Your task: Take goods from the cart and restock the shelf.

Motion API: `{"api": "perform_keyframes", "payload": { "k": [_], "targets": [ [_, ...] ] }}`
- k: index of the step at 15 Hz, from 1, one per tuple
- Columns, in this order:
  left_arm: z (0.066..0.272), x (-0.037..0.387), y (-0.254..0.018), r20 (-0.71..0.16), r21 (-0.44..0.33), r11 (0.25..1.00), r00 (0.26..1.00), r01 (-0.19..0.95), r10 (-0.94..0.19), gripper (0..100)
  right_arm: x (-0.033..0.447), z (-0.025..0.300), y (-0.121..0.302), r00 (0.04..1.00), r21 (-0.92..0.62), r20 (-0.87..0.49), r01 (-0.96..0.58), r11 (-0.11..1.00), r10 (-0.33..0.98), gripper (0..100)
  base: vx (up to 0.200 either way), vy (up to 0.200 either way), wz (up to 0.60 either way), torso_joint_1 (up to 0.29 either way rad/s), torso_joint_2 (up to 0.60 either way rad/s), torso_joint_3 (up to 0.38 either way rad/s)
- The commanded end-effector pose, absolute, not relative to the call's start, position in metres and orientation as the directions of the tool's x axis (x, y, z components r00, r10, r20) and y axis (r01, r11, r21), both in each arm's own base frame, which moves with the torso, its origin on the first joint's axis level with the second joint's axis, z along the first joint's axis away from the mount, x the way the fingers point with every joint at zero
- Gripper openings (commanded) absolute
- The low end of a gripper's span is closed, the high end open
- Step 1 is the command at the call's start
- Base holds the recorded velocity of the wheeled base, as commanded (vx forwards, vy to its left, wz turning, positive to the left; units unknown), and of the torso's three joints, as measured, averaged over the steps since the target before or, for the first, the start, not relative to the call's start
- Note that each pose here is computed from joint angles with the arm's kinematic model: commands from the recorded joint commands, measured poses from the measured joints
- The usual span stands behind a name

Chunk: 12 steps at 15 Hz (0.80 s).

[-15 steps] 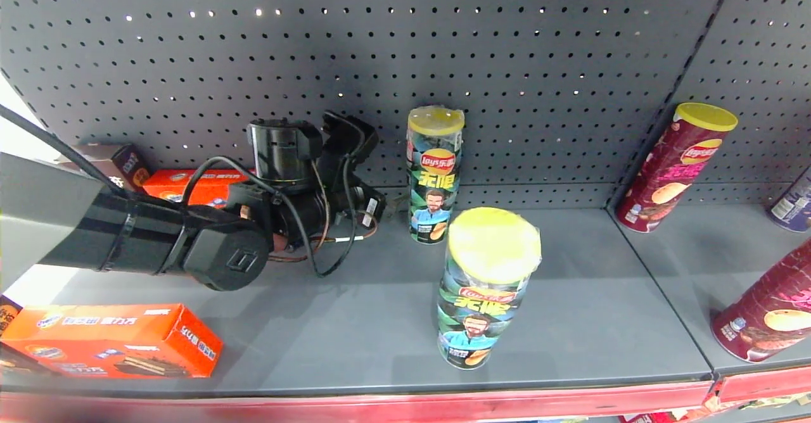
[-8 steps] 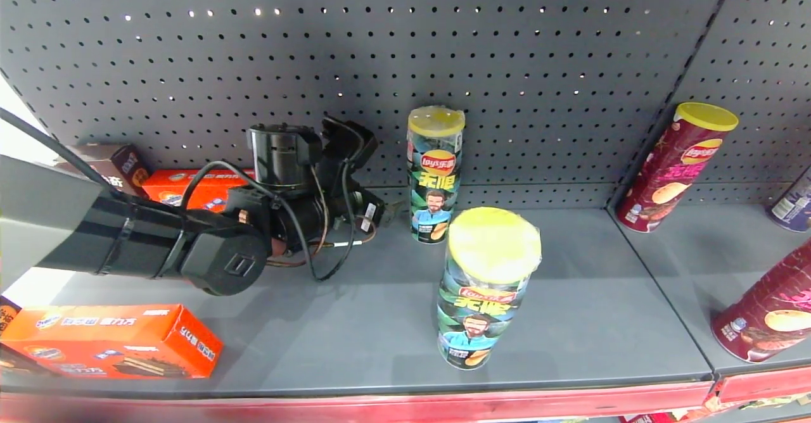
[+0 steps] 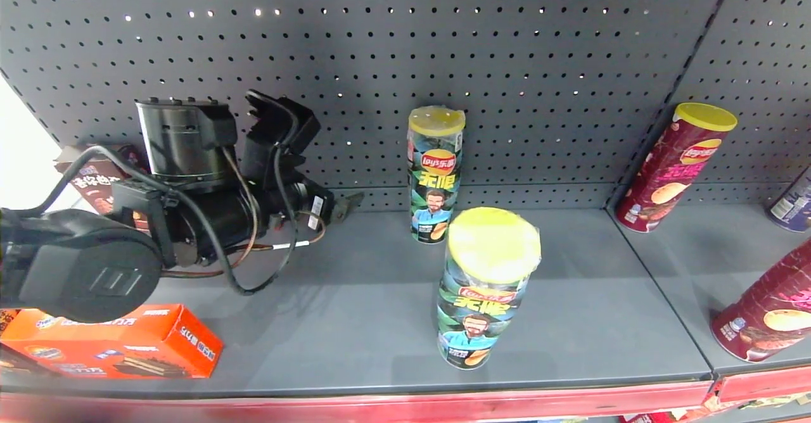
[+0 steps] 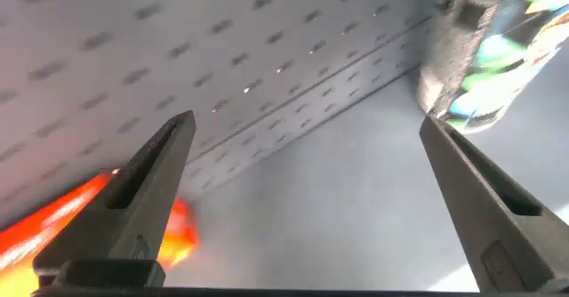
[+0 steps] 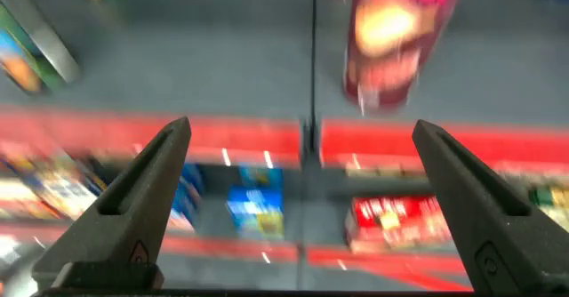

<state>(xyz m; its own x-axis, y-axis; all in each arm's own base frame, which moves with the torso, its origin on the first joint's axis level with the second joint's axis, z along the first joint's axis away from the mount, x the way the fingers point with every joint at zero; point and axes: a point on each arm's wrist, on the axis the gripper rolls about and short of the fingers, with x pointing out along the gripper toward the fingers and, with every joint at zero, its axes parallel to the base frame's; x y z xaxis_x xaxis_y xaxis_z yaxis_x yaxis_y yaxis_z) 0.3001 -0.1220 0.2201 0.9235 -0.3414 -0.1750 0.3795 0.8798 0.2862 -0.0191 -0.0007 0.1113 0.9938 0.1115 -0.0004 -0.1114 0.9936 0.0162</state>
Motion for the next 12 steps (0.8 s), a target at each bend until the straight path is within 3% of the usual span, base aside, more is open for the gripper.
{"api": "perform_keyframes", "payload": {
  "k": [1, 4, 6, 8, 12],
  "targets": [
    [0.236, 0.280, -0.114, -0.139, 0.289, 0.898, 0.942, 0.332, -0.304, 100, 0.000, 0.182, 0.003, 0.948, 0.061, -0.024, -0.316, 0.947, 0.318, 100, 0.000, 0.000, 0.00, 0.000, 0.00, 0.000],
    [0.238, 0.277, -0.110, -0.135, 0.295, 0.912, 0.957, 0.285, -0.256, 100, 0.030, 0.195, 0.012, 0.884, -0.018, -0.138, -0.452, 0.892, 0.446, 100, 0.000, 0.000, 0.00, 0.000, 0.00, 0.000],
    [0.236, 0.277, -0.109, -0.133, 0.293, 0.917, 0.961, 0.271, -0.241, 100, 0.073, 0.209, 0.036, 0.784, -0.086, -0.259, -0.600, 0.795, 0.564, 100, 0.000, 0.000, 0.00, 0.000, 0.00, 0.000],
    [0.233, 0.275, -0.109, -0.108, 0.286, 0.920, 0.963, 0.269, -0.248, 100, 0.099, 0.198, 0.056, 0.726, -0.078, -0.358, -0.650, 0.756, 0.587, 100, 0.000, 0.000, 0.00, 0.000, 0.00, 0.000],
    [0.225, 0.267, -0.106, -0.115, 0.287, 0.918, 0.962, 0.273, -0.249, 100, 0.138, 0.182, 0.093, 0.682, -0.078, -0.425, -0.683, 0.726, 0.595, 100, 0.000, 0.000, 0.00, 0.000, 0.00, 0.000]
  ]
}}
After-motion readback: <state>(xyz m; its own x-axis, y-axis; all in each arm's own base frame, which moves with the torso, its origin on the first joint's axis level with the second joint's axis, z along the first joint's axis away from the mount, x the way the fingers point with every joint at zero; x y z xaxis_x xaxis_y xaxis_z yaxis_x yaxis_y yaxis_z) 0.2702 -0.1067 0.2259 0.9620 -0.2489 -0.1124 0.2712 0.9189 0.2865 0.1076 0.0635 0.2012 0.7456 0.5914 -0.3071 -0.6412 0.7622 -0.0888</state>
